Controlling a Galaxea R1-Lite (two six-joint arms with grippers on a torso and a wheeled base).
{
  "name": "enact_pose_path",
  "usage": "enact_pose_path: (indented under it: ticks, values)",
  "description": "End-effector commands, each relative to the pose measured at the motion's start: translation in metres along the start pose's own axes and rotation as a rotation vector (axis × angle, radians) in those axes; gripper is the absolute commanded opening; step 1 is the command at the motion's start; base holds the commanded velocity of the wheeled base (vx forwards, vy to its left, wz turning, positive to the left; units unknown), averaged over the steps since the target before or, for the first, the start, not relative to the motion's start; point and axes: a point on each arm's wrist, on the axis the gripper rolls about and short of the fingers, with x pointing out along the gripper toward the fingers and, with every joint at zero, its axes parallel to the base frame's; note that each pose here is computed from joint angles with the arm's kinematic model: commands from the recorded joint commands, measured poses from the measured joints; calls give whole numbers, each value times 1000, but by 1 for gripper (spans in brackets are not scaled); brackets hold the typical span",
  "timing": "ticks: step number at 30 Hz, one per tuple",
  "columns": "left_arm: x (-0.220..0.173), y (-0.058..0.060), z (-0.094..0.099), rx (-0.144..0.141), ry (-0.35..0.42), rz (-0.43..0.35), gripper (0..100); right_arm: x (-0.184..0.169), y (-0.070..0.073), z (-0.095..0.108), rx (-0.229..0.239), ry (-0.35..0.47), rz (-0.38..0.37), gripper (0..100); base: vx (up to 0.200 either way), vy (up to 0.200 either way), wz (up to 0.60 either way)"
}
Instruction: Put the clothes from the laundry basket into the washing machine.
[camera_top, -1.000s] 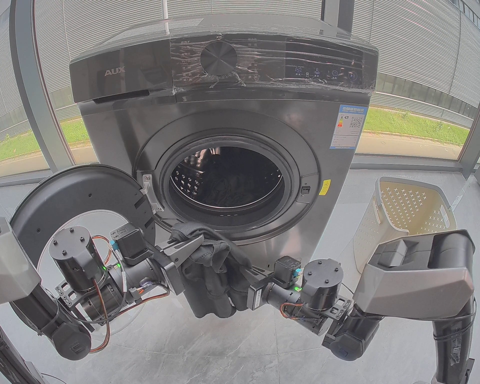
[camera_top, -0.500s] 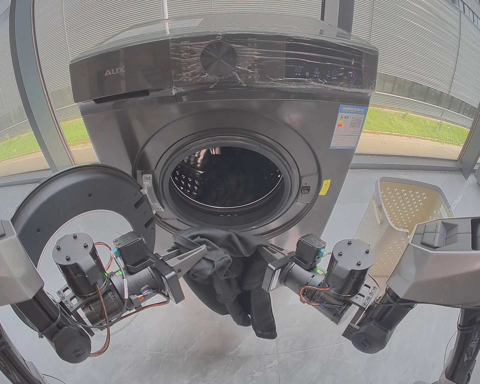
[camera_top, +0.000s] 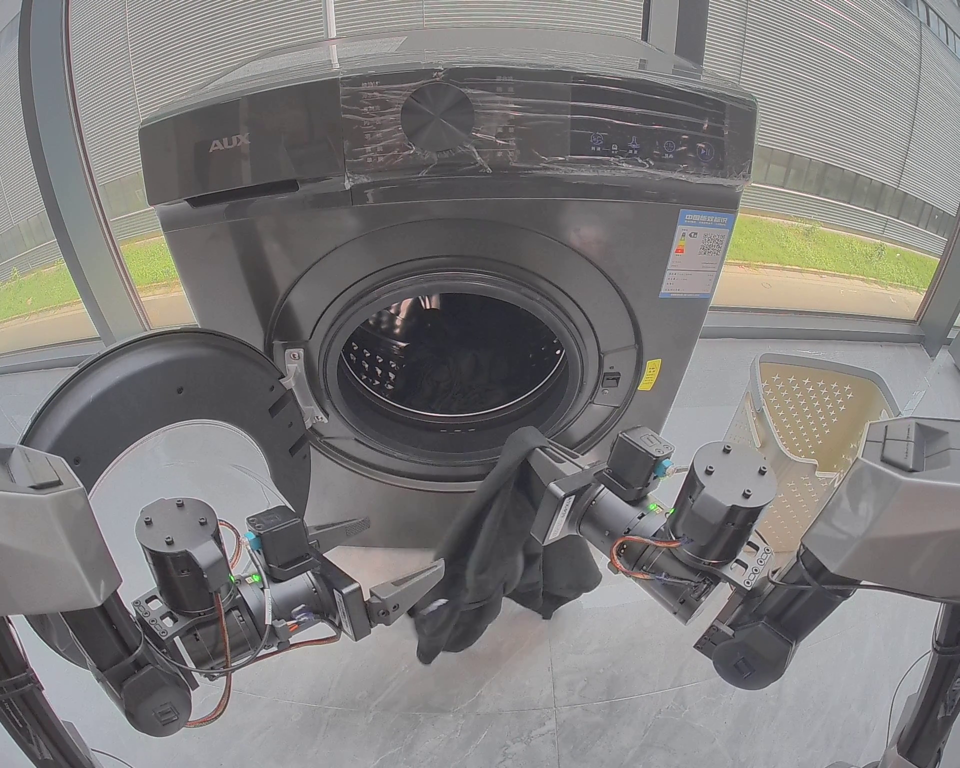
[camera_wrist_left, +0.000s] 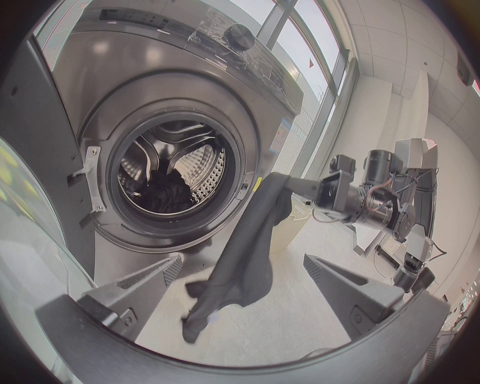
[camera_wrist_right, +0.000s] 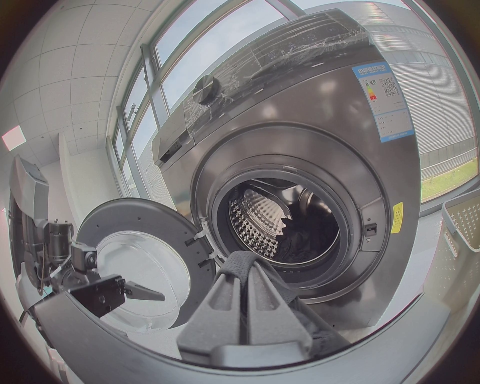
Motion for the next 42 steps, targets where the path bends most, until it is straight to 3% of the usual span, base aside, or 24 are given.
enact_pose_path:
  ticks: [1,5,10,18,22,27,29,35,42]
  values:
    - [-2,2,-10,-8,45,9,100,3,1,9,3,-33,0,0,0,0,0]
    - [-2,6,-18,-17,81,25,100,8,2,14,5,-61,-8,0,0,0,0]
    - [-4,7,-25,6,115,27,100,15,4,21,11,-99,-39,0,0,0,0]
    - [-8,5,-37,8,177,21,100,23,5,31,18,-151,-43,0,0,0,0]
    - [-5,7,-49,-5,229,21,100,28,5,38,20,-170,-45,0,0,0,0]
    - [10,16,-71,20,300,31,100,29,10,42,25,-182,-30,0,0,0,0]
    - [16,20,-79,17,319,35,100,28,12,43,26,-185,-25,0,0,0,0]
    - [36,35,-91,7,315,55,100,28,13,44,27,-188,-23,0,0,0,0]
    - [55,41,-96,3,288,17,100,26,23,42,32,-182,2,0,0,0,0]
